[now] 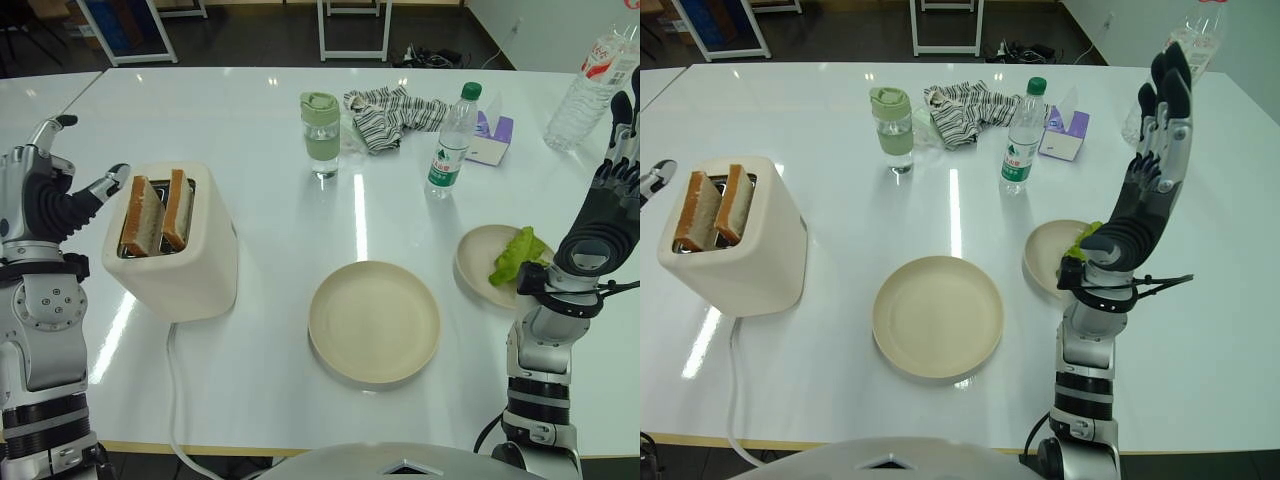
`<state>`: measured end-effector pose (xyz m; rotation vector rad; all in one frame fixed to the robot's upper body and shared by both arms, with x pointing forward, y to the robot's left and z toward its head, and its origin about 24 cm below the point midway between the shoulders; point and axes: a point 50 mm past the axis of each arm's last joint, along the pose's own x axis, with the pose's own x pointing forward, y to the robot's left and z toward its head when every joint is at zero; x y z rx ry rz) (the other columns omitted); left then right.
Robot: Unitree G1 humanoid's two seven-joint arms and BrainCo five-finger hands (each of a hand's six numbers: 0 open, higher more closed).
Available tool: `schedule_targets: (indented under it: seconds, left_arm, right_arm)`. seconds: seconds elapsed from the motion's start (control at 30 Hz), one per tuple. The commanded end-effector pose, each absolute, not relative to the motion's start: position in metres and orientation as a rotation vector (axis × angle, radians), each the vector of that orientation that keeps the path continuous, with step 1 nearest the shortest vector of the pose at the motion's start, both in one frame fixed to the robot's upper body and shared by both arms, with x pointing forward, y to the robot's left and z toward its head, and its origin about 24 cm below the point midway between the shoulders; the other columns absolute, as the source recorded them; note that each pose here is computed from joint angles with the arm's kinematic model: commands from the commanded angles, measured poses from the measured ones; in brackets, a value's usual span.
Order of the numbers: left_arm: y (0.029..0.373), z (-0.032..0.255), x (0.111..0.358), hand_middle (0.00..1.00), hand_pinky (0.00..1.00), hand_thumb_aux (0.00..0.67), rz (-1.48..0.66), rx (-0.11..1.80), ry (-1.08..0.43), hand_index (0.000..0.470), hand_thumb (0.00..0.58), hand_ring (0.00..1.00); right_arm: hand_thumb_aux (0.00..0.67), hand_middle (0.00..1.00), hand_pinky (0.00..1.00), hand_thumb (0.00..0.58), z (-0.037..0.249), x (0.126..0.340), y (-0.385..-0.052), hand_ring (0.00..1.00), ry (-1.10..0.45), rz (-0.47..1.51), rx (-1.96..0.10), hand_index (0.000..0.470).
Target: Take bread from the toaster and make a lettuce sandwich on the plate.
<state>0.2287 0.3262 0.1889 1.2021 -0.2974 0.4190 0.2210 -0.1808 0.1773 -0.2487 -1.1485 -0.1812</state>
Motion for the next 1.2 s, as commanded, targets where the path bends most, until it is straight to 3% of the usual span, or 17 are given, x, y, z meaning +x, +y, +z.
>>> schedule_targets:
  seconds: [0.03, 0.2, 0.37, 0.4, 0.43, 0.47, 1.2]
  left_arm:
    - [0.327, 0.17, 0.222, 1.0, 1.0, 0.0, 0.284, 1.281, -0.165, 0.0, 0.0, 1.0]
    - [0.327, 0.153, 0.205, 1.0, 1.0, 0.0, 0.153, 1.342, -0.013, 0.0, 0.0, 1.0]
    - [0.33, 0.149, 0.197, 1.0, 1.0, 0.0, 0.151, 1.361, 0.045, 0.0, 0.0, 1.0]
    - [0.33, 0.149, 0.196, 0.96, 0.96, 0.0, 0.155, 1.369, 0.051, 0.0, 0.0, 0.96]
    - [0.33, 0.149, 0.195, 0.33, 0.33, 0.0, 0.158, 1.375, 0.052, 0.0, 0.0, 0.33]
    - [0.331, 0.15, 0.194, 0.0, 0.0, 0.0, 0.165, 1.387, 0.052, 0.0, 0.0, 0.0]
    - [0.337, 0.147, 0.202, 0.0, 0.0, 0.0, 0.185, 1.587, 0.084, 0.0, 0.0, 0.0]
  right_arm:
    - [0.0, 0.0, 0.0, 0.0, 0.177, 0.221, -0.181, 0.0, -1.144, -0.178, -0.263, 0.0]
    - [0.0, 0.0, 0.0, 0.0, 0.177, 0.221, -0.181, 0.0, -1.141, -0.174, -0.265, 0.0]
    - [0.0, 0.0, 0.0, 0.0, 0.177, 0.219, -0.181, 0.0, -1.139, -0.178, -0.27, 0.0]
    - [0.0, 0.0, 0.0, 0.0, 0.177, 0.22, -0.181, 0.0, -1.138, -0.177, -0.269, 0.0]
    - [0.0, 0.0, 0.0, 0.0, 0.177, 0.219, -0.181, 0.0, -1.137, -0.178, -0.27, 0.0]
    - [0.0, 0.0, 0.0, 0.0, 0.177, 0.219, -0.181, 0.0, -1.136, -0.178, -0.27, 0.0]
    - [0.0, 0.0, 0.0, 0.0, 0.176, 0.218, -0.181, 0.0, -1.129, -0.174, -0.279, 0.0]
